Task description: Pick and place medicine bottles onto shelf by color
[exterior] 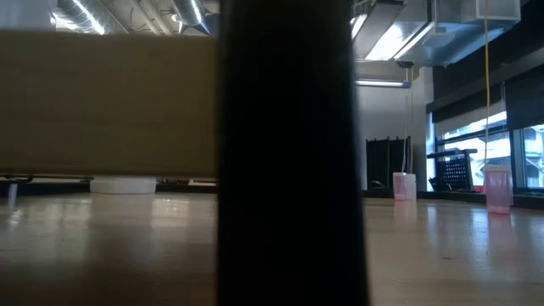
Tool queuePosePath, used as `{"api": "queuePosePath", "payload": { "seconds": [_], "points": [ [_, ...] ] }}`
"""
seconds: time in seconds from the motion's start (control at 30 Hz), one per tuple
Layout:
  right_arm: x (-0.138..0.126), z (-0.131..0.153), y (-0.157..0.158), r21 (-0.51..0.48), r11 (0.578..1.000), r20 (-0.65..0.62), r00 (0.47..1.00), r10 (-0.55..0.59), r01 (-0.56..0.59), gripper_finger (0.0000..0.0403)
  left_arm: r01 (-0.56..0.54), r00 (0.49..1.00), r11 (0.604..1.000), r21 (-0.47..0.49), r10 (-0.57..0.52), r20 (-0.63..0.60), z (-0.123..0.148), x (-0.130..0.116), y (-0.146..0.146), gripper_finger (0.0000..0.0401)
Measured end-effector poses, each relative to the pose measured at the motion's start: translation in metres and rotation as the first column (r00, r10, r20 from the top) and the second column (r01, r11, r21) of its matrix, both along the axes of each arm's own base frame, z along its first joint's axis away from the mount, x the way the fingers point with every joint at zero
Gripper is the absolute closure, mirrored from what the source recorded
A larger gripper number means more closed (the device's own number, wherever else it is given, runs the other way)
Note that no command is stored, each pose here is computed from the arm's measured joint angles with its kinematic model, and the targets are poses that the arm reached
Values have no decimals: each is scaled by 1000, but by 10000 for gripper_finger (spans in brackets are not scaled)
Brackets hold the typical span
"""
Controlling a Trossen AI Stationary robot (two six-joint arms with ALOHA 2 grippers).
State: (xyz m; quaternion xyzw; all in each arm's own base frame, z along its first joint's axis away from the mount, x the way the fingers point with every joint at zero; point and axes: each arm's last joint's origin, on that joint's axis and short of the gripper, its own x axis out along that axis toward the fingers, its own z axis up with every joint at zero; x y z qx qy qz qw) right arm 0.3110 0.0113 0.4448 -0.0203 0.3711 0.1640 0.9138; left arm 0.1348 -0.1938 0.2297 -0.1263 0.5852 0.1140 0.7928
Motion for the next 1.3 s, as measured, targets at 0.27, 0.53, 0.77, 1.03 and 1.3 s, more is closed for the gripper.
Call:
{"api": "queuePosePath", "payload": {
  "seconds": [0.27, 0.53, 0.77, 1.03, 1.3],
  "points": [
    [0, 0, 0, 0, 1000, 0, 1000, 0, 0, 187, -2, 1000, 1000, 21, 2, -13, 0, -1, 2, 179],
    [0, 0, 0, 0, 1000, 0, 1000, 0, 0, 187, 22, 1000, 999, 27, -22, -14, 0, -1, 2, 179],
    [0, 0, 0, 0, 1000, 0, 1000, 0, 0, 187, 45, 998, 999, 6, -45, -52, -1, -2, 2, 179],
    [0, 0, 0, 0, 1000, 0, 1000, 0, 0, 187, -13, 999, 1000, -4, 12, -48, 2, -2, 5, 179],
    [0, 0, 0, 0, 1000, 0, 1000, 0, 0, 187, -112, 993, 990, 81, 107, 57, 34, -7, 22, 179]
  ]
}}
